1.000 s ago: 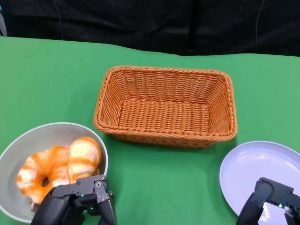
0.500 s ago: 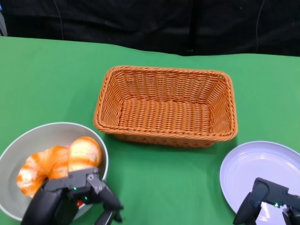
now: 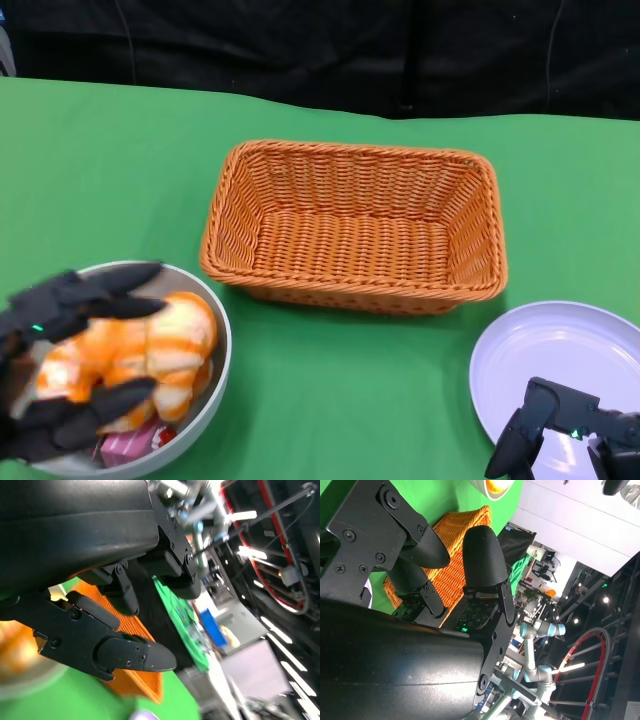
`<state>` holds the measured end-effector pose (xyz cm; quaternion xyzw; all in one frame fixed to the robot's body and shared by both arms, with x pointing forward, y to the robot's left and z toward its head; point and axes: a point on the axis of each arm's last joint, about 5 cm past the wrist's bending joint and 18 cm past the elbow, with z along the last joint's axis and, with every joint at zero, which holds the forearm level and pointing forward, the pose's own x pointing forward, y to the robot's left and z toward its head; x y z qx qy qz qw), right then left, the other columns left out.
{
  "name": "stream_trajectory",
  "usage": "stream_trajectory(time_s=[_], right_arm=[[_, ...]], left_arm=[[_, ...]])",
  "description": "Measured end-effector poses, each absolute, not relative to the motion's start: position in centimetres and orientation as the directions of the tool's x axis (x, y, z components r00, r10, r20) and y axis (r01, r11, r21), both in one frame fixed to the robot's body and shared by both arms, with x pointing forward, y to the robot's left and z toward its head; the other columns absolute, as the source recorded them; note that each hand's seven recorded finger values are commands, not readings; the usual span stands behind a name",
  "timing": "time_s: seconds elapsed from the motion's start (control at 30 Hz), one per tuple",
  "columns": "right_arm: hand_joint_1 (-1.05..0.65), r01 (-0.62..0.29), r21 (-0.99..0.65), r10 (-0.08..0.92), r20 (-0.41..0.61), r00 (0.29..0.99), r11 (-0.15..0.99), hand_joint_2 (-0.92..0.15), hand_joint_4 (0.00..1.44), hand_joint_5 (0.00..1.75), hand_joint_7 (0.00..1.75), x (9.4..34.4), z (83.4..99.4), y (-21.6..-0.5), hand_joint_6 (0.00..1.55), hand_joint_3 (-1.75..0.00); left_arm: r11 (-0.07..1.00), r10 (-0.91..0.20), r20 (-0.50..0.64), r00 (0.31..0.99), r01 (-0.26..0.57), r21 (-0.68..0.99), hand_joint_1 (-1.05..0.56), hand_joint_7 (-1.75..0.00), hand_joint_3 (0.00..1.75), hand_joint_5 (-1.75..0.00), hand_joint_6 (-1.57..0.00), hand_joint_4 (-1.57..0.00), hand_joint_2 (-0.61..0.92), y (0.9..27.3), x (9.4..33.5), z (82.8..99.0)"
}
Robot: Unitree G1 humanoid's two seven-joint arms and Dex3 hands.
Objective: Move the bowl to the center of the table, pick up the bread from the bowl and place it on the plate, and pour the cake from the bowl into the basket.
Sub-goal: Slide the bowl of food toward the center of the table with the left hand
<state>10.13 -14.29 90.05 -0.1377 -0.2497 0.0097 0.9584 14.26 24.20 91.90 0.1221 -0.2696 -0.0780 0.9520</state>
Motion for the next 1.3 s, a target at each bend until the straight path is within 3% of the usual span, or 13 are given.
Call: stream_trajectory(time_s=[0.17,0.33,0.43,0.53,0.77,0.97,1.13,1.3], right_arm=[[0.05,0.052,-0.269,0.086,0.477,0.875,0.962,-0.10,0.99,1.71,1.42,10.1,90.1,-14.3,0.94,-1.75],[0.05,0.051,-0.269,0.087,0.478,0.874,0.962,-0.10,0.99,1.72,1.42,10.2,90.1,-14.3,0.94,-1.75],[0.06,0.050,-0.269,0.088,0.477,0.874,0.962,-0.10,0.99,1.72,1.42,10.2,90.1,-14.3,0.94,-1.75],[0.07,0.049,-0.270,0.089,0.476,0.875,0.962,-0.11,0.98,1.72,1.42,10.2,90.0,-14.3,0.94,-1.75],[0.07,0.044,-0.267,0.091,0.471,0.878,0.963,-0.11,0.97,1.71,1.42,10.2,89.9,-14.3,0.93,-1.75],[0.07,0.045,-0.270,0.093,0.476,0.874,0.962,-0.11,0.98,1.72,1.41,10.2,89.9,-14.3,0.93,-1.75],[0.06,0.044,-0.269,0.092,0.474,0.875,0.962,-0.12,0.97,1.73,1.42,10.1,89.9,-14.4,0.92,-1.75],[0.04,0.040,-0.268,0.095,0.472,0.877,0.963,-0.13,0.96,1.73,1.42,10.1,89.9,-14.4,0.91,-1.74]], left_arm=[[0.889,-0.262,0.480,0.837,0.016,0.457,-0.69,0.00,0.44,-0.39,-0.44,-0.32,0.92,26.5,14.9,92.4],[0.836,-0.235,0.460,0.856,-0.063,0.544,-0.79,0.00,0.46,-0.37,-0.39,-0.23,0.92,28.3,15.5,92.6],[0.802,-0.183,0.414,0.892,-0.108,0.587,-0.78,0.00,0.45,-0.64,-0.35,-0.04,0.92,29.4,15.4,92.4],[0.778,-0.140,0.365,0.920,-0.126,0.615,-0.77,0.00,0.45,-0.66,-0.32,0.00,0.92,30.3,15.4,92.0],[0.742,-0.068,0.294,0.953,-0.148,0.654,-0.71,-0.01,0.42,-0.51,-0.25,0.00,0.92,31.6,15.8,91.1],[0.755,-0.014,0.193,0.981,-0.117,0.645,-0.78,-0.01,0.48,-0.41,-0.22,0.00,0.92,31.5,16.1,90.3],[0.806,0.052,-0.060,0.997,-0.006,0.592,-0.72,0.00,0.49,-0.34,-0.14,0.00,0.92,31.4,16.6,89.4],[0.887,0.029,-0.201,0.979,0.068,0.457,-0.58,0.00,0.55,-0.19,-0.10,0.00,0.92,30.9,17.1,90.1]])
